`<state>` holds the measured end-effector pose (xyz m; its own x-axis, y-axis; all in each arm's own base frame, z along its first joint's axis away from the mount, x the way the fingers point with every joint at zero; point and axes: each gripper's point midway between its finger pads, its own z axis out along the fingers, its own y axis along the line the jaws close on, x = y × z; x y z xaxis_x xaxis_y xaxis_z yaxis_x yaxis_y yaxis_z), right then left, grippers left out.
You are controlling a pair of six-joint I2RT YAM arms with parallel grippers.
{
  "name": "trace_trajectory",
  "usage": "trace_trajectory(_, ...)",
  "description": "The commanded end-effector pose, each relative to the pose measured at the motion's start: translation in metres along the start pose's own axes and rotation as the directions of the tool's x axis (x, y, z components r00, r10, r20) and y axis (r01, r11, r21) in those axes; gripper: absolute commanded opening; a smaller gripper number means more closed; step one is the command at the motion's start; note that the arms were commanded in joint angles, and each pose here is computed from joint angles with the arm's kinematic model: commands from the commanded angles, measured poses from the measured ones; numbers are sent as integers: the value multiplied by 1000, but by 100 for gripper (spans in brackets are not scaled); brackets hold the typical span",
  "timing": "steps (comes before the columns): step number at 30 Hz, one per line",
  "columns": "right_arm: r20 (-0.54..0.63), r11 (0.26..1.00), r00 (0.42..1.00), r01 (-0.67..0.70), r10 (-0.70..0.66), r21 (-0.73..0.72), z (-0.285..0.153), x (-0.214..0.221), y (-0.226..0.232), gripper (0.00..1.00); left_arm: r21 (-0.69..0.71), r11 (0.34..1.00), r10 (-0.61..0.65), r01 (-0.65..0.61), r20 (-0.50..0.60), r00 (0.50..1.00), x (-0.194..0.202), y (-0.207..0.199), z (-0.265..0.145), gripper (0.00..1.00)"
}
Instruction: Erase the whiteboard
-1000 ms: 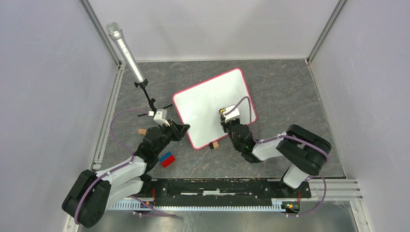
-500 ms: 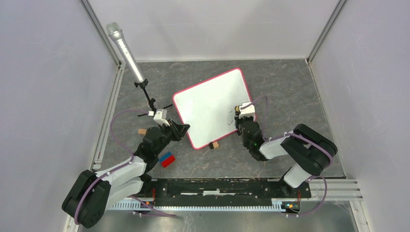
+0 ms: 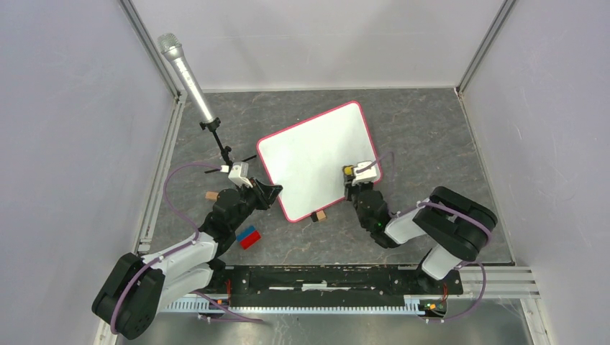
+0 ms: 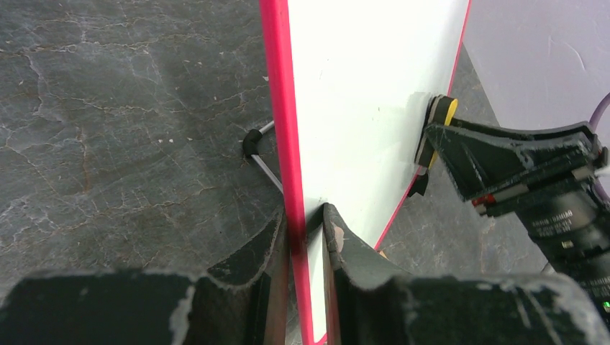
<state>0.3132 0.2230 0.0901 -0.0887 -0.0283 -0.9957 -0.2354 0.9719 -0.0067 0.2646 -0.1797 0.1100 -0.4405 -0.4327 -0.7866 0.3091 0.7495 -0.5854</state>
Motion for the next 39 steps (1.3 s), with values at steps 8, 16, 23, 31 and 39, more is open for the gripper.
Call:
trace_trajectory(8, -7, 990, 997, 71, -73, -124, -3, 5, 42, 18, -30, 999, 36, -36, -6, 999, -1, 6, 2, 2)
trace_trajectory(16, 56, 998, 997, 55, -54, -4, 23, -27, 11, 19, -30, 999, 35, -36, -5, 999, -2, 6, 2, 2)
trace_trajectory(23, 28, 992, 999, -45, 42, 115, 28, -13, -47, 19, -30, 999, 35, -36, -5, 999, -1, 6, 3, 2)
trace_trajectory(31, 52, 1000, 999, 9, -8, -28, 34, -27, -1, 19, -27, 999, 37, -37, -8, 999, -1, 5, 3, 2)
trace_trajectory(39, 81, 1000, 996, 25, -24, -4, 54, -49, 11, 20, -30, 999, 36, -36, -3, 999, -2, 6, 2, 2)
